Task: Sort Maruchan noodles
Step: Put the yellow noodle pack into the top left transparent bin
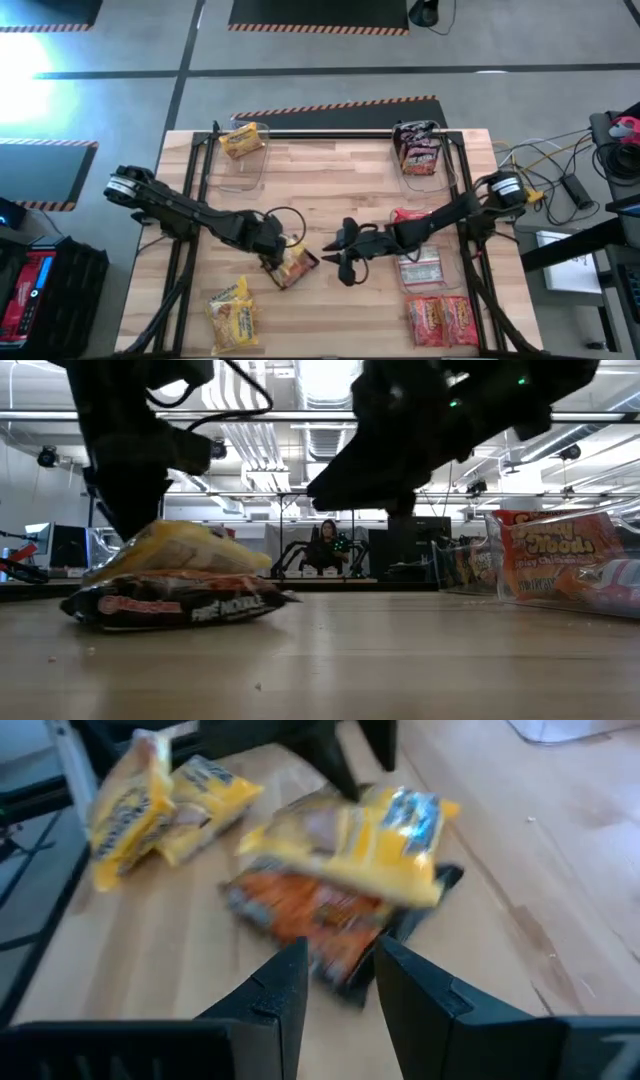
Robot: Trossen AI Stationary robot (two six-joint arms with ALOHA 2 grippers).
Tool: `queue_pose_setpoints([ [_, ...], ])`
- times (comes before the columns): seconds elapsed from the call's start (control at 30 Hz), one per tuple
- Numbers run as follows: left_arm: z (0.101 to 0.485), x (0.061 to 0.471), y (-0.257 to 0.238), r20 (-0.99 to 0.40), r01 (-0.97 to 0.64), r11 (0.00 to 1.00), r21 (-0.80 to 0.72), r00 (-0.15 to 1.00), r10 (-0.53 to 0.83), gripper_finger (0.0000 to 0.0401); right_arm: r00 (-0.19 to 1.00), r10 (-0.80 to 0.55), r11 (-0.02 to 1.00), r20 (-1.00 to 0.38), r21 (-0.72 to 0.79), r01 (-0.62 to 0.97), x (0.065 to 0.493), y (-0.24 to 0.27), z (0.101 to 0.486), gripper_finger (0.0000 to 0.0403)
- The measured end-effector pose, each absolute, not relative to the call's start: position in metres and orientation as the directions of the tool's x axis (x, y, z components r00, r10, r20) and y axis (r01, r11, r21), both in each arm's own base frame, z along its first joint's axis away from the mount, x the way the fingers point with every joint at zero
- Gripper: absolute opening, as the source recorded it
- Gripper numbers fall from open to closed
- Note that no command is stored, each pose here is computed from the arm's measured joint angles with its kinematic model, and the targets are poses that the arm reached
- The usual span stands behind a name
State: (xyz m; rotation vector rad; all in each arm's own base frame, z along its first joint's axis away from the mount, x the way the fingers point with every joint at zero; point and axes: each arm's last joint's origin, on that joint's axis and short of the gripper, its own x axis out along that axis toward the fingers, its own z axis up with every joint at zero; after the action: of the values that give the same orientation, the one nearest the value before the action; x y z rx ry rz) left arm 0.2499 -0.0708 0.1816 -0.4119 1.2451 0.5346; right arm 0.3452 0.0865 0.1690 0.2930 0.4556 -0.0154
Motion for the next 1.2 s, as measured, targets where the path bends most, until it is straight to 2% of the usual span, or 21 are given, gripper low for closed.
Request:
queue_pose_setpoints([
  [0.13,0.185,0.262,-0.073,-0.929,-0.524,0.847,-0.088,0.35,0.12,0.0177,0.898,0.047,0.957,-0.437,0.276,0.084,0.363,0.089,0.164,0.0106],
  [0.23,0.184,0.27,-0.074,-0.91,-0.499,0.859,-0.118,0.401,0.108,0.0177,0.896,0.054,0.958,-0.442,0.277,0.079,0.377,0.093,0.159,0.0106],
  [0.7,0.166,0.291,-0.071,-0.883,-0.421,0.903,-0.084,0.451,0.128,0.0177,0.845,0.228,0.933,-0.485,0.356,-0.048,0.412,0.123,0.162,0.0106],
  [0.83,0.168,0.292,-0.069,-0.878,-0.407,0.91,-0.08,0.461,0.129,0.0177,0.817,0.227,0.94,-0.529,0.339,-0.041,0.412,0.127,0.156,0.0106],
  [0.97,0.17,0.29,-0.069,-0.878,-0.402,0.912,-0.08,0.461,0.126,0.0177,0.791,0.172,0.952,-0.588,0.305,0.019,0.41,0.122,0.148,0.0106],
  [1.2,0.191,0.285,-0.069,-0.849,-0.379,0.914,-0.143,0.521,0.083,0.0177,0.744,-0.024,0.98,-0.667,0.131,0.149,0.407,0.103,0.14,0.0106],
])
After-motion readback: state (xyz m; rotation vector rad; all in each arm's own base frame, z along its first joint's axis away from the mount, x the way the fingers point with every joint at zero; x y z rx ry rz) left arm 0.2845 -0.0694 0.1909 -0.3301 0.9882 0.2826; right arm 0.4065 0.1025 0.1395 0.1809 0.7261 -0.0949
